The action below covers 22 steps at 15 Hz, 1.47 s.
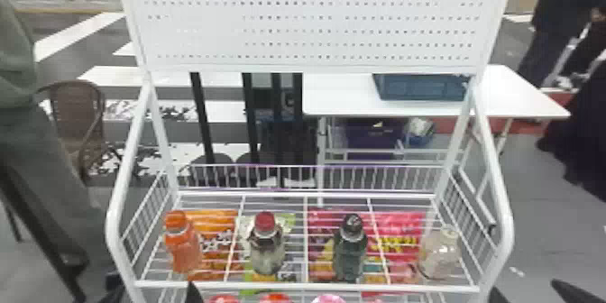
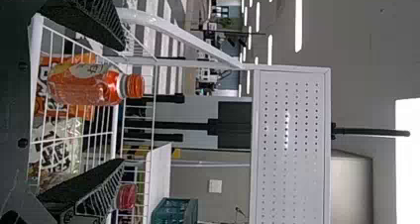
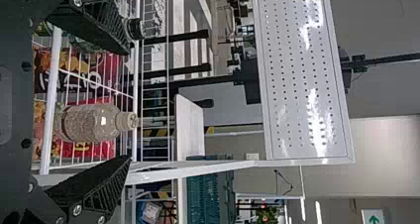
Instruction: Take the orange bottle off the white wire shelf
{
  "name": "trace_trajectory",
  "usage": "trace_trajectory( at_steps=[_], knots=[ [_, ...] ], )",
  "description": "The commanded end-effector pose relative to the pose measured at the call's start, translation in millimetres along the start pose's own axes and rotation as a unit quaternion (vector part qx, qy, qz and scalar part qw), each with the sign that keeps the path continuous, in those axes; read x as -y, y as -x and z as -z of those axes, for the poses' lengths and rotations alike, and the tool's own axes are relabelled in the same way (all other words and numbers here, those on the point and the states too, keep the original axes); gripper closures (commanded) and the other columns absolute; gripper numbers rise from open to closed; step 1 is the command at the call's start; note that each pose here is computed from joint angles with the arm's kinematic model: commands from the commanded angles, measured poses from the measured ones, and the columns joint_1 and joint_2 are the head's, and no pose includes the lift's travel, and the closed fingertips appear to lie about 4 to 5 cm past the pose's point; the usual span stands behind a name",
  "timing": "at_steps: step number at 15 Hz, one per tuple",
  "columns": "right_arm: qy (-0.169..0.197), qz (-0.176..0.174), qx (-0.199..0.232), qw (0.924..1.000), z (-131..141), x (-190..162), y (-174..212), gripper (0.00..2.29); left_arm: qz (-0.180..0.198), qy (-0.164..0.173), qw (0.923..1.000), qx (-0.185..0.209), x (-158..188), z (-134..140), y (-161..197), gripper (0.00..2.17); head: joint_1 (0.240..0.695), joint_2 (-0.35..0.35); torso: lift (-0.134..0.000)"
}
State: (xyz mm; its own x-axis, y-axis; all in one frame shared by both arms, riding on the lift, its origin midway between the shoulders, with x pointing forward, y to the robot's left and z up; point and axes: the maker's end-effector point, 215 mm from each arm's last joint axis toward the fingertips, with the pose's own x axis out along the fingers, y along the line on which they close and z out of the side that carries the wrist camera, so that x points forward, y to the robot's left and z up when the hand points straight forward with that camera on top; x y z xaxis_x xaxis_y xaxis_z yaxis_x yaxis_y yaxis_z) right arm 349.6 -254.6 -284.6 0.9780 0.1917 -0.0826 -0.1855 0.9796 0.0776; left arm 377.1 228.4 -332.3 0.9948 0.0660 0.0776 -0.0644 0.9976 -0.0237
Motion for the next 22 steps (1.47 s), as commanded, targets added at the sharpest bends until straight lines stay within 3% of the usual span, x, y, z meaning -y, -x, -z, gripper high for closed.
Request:
trace_trajectory(
  at_steps=[1,5,8,22],
  knots=[
    [0.002,0.000,0.000,1.0000,0.2,0.1,-1.4,0.15,0.007,-0.001,1.0000,0.005,9.2,24.8,-21.1,0.09,0.499,0.000,0.000],
    [0.001,0.000,0.000,1.0000,1.8,1.2,-2.7,0.15,0.020,-0.008,0.9998,-0.005,22.8,64.4,-60.5,0.09,0.499,0.000,0.000],
    [0.003,0.000,-0.001,1.0000,2.2,0.7,-2.8,0.15,0.009,-0.010,0.9998,-0.017,13.7,85.9,-88.6,0.09,0.499,0.000,0.000],
    [0.009,0.002,-0.003,1.0000,2.9,1.6,-1.6,0.15,-0.031,-0.040,0.9979,-0.039,-31.0,118.4,-158.4,0.09,0.499,0.000,0.000]
  ],
)
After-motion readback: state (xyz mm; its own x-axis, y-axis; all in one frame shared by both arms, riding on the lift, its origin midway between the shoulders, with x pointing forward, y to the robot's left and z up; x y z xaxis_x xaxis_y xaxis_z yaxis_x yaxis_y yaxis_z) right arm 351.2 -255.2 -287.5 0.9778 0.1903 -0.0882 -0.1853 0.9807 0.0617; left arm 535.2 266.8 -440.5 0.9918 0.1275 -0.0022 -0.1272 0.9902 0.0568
